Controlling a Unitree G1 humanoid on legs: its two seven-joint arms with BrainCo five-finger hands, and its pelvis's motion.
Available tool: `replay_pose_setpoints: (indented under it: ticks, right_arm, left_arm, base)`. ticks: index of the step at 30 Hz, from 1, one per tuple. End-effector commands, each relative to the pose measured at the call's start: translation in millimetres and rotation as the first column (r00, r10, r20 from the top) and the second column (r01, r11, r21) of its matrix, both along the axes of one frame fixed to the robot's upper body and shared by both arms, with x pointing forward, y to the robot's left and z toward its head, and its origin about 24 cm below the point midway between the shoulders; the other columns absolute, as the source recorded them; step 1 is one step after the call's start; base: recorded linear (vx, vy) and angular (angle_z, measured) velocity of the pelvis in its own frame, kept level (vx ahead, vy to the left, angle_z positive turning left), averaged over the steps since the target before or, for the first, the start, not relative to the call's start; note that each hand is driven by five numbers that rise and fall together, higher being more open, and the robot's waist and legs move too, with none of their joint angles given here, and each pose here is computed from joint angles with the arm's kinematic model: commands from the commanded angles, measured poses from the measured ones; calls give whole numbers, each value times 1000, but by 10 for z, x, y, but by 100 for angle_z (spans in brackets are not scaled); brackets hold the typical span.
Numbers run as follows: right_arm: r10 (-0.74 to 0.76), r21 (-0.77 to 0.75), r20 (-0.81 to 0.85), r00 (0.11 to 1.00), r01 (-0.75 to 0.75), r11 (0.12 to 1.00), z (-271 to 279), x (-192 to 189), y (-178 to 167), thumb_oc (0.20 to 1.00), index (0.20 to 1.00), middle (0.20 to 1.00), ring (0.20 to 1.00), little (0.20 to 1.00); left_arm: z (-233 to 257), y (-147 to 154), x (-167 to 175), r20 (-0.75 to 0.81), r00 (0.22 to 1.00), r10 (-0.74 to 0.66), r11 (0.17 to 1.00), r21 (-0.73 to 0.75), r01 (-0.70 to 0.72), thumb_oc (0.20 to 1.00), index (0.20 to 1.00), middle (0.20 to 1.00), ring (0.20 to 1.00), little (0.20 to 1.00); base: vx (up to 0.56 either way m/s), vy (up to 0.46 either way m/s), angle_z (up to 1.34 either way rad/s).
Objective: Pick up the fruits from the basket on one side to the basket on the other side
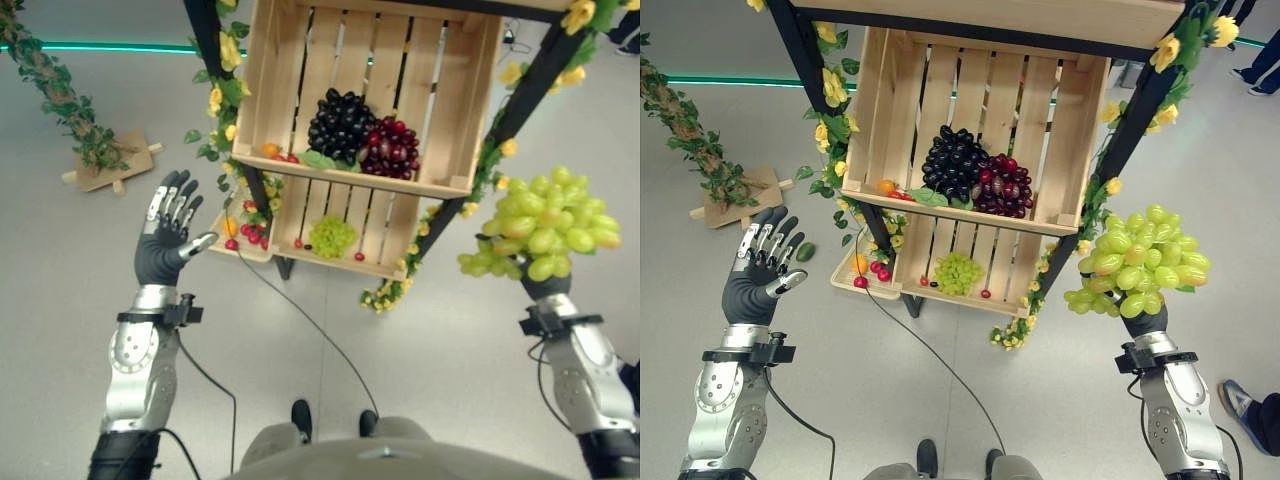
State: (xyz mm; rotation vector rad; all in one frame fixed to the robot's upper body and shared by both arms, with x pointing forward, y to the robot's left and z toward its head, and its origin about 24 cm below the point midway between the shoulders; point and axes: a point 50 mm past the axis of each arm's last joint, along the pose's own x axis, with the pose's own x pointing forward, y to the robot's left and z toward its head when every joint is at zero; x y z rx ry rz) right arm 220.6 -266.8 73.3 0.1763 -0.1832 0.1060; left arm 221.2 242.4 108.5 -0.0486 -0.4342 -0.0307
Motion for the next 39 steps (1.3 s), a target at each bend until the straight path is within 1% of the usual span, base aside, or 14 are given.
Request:
replay_pose_setpoints:
  ticks: [1, 7, 19, 23, 28, 31, 36, 39]
  right_arm:
    - [-15, -32, 184, 983, 21, 999, 334, 72, -48, 200, 200, 200, 200, 200]
    - [-13, -40, 173, 985, 20, 999, 306, 108, -5, 200, 200, 200, 200, 200]
    - [-15, -45, 169, 985, 23, 999, 322, 55, -55, 200, 200, 200, 200, 200]
    - [-28, -39, 177, 984, 36, 999, 338, 23, -77, 200, 200, 200, 200, 200]
    - [-16, -20, 187, 982, 20, 1000, 355, 2, -73, 200, 200, 200, 200, 200]
    - [-30, -32, 193, 981, 37, 999, 388, -6, -96, 200, 200, 200, 200, 200]
    - [-50, -56, 217, 975, 64, 996, 416, 14, -60, 200, 200, 200, 200, 200]
    - [-12, -63, 199, 980, 25, 998, 384, 45, 22, 200, 200, 200, 200, 200]
  left_arm:
    - [275, -1, -21, 124, 992, -8, 993, 117, -7, 1000, 1000, 1000, 1000, 1000]
    - [307, -33, 7, 138, 990, -11, 991, 132, -7, 1000, 1000, 1000, 1000, 1000]
    - [279, -201, 107, 145, 986, -82, 995, 64, 73, 1000, 1000, 1000, 1000, 1000]
    - [238, -217, 128, 129, 988, -84, 996, 28, 81, 1000, 1000, 1000, 1000, 1000]
    - [190, -197, 113, 101, 991, -82, 996, 35, 78, 1000, 1000, 1000, 1000, 1000]
    - [186, -204, 107, 97, 992, -81, 996, 43, 77, 1000, 1000, 1000, 1000, 1000]
    - [123, -162, 87, 77, 996, -39, 999, 25, 37, 1000, 1000, 1000, 1000, 1000]
    - [60, -128, 77, 46, 999, -20, 1000, 11, 19, 1000, 1000, 1000, 1000, 1000]
  base:
    - [-5, 186, 0]
    - [67, 103, -5]
    - [161, -85, 10]
    - [166, -162, 24]
    - [111, -196, 13]
    - [61, -146, 6]
    - [140, 81, -26]
    - [70, 104, -22]
